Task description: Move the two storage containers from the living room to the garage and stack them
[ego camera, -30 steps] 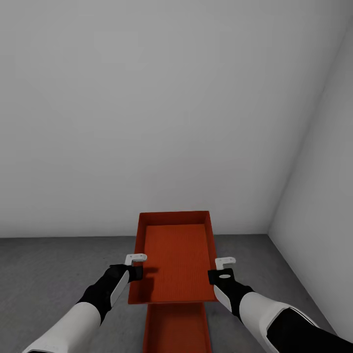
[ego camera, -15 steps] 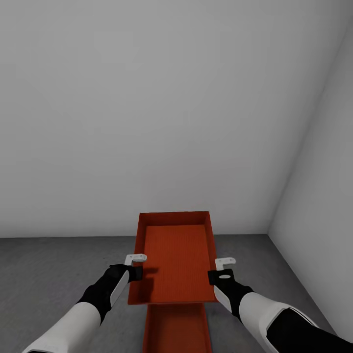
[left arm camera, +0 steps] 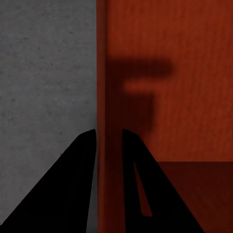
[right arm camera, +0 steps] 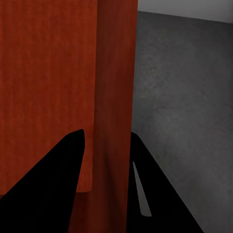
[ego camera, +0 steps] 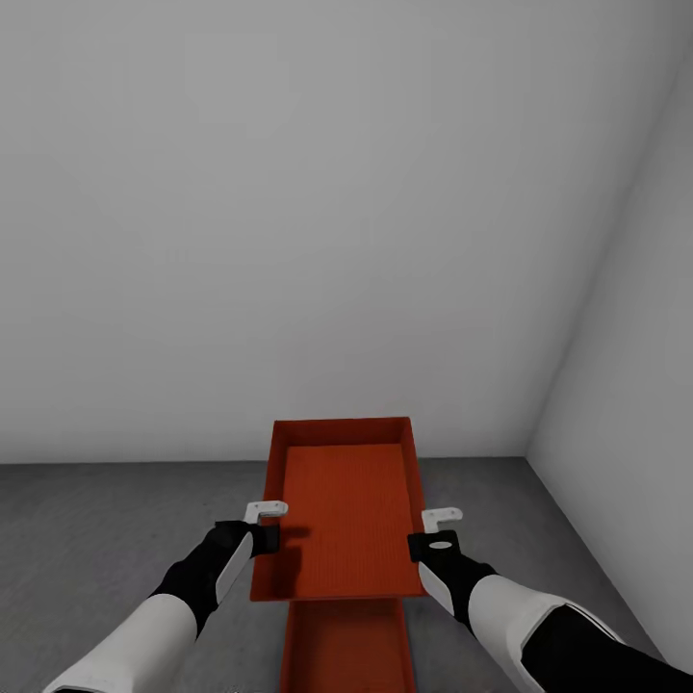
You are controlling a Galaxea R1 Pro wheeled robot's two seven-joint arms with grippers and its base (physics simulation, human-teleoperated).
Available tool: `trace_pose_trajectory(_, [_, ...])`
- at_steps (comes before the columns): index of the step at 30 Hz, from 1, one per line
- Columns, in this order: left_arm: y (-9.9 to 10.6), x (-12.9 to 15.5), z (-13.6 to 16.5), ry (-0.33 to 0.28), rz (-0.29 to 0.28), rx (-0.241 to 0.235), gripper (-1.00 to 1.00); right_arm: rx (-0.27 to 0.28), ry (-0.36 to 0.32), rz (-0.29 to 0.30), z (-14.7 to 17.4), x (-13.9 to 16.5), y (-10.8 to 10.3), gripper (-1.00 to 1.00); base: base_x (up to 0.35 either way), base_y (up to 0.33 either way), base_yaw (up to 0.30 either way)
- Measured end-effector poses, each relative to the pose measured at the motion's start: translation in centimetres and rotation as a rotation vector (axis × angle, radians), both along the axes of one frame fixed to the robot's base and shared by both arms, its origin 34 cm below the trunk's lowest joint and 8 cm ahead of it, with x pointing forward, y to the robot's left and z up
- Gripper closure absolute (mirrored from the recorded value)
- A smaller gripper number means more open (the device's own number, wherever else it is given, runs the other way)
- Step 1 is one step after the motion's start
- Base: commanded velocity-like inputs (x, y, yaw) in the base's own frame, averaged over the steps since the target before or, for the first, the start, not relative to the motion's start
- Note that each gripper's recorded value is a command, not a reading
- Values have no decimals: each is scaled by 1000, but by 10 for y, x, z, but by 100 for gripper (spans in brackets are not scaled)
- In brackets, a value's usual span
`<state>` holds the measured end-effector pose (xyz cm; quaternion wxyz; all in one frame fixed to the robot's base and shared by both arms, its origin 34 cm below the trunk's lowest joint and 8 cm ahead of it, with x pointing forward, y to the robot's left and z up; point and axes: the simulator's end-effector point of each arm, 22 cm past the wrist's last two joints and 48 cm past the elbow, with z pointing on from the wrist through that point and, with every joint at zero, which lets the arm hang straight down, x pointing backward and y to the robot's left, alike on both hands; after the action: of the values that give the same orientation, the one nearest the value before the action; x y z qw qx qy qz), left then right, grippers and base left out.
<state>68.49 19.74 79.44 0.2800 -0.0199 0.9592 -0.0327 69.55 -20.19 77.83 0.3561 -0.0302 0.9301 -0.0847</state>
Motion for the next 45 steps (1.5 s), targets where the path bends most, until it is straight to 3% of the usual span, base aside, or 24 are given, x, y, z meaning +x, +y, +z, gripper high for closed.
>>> trace_pose_trajectory(45, [-1,-13,-39,65,0,-1,100,-1,66,1,-39,-13,-1,100,0,0,0])
